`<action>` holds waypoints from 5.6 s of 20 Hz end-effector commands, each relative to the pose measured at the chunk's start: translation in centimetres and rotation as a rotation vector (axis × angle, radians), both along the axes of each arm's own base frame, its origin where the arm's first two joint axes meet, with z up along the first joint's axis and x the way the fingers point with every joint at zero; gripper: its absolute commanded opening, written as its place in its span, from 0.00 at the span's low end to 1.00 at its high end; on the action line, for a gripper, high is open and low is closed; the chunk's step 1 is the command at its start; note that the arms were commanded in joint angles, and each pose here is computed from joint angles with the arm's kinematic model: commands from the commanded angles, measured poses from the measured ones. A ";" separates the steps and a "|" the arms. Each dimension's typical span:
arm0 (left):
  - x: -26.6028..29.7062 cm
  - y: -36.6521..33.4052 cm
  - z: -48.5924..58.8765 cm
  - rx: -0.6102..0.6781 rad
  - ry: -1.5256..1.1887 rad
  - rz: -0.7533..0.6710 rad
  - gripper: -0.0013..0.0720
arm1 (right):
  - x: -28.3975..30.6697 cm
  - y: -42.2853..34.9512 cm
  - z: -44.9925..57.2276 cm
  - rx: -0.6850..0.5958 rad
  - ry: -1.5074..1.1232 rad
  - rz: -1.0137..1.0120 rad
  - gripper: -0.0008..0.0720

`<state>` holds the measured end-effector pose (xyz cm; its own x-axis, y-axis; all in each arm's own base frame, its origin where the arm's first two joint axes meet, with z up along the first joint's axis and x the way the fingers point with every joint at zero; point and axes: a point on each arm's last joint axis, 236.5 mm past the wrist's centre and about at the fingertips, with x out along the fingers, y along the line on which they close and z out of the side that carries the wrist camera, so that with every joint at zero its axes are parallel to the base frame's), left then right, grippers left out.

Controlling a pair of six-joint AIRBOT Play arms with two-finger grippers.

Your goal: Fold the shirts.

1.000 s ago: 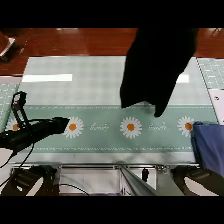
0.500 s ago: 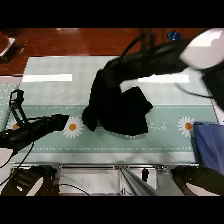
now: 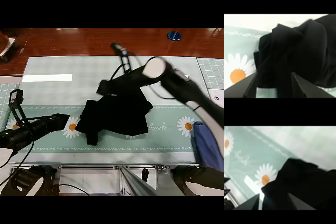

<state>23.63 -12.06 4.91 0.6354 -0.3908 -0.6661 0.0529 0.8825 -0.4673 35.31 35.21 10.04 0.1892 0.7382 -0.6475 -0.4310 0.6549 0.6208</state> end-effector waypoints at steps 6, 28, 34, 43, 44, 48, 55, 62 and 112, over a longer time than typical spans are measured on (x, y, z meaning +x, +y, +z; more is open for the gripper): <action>-1.8 6.1 -3.3 0.084 0.222 0.188 0.71 | 0.4 -36.9 4.5 -0.494 -0.111 -0.640 0.57; 3.2 -3.8 -14.9 -0.342 0.470 0.059 0.08 | -9.2 -23.6 -18.4 -0.117 0.457 -0.599 0.57; 3.1 -4.1 -14.8 -0.338 0.471 0.029 0.05 | -10.4 -18.6 -20.8 -0.145 0.591 -0.417 0.57; 9.7 -3.4 -5.9 -0.383 0.238 -0.019 0.05 | -2.9 -15.6 -11.1 -0.103 0.292 -0.194 0.04; 11.9 -2.5 -1.9 -0.384 0.129 -0.015 0.05 | -0.2 -16.3 -7.3 -0.096 0.187 -0.213 0.04; 16.9 1.3 17.4 -0.347 -0.338 -0.010 0.05 | 6.7 -20.0 12.5 -0.090 -0.315 -0.331 0.04; 8.6 4.0 42.0 -0.170 -0.931 -0.016 0.05 | -2.6 -23.9 36.0 -0.105 -0.922 -0.428 0.04; -2.3 9.6 47.0 0.344 -1.122 0.257 0.05 | -14.7 -31.5 41.9 -0.254 -1.151 -0.682 0.04; 3.7 3.7 -10.6 -0.389 0.518 0.114 0.71 | -5.0 -42.2 -13.0 -0.206 0.288 -0.943 0.57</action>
<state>29.54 -4.60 -3.69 0.2862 -0.5047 -0.8145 -0.2768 0.7702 -0.5746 33.21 -8.84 -0.29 0.4588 0.2170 -0.8616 0.4284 0.7955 0.4285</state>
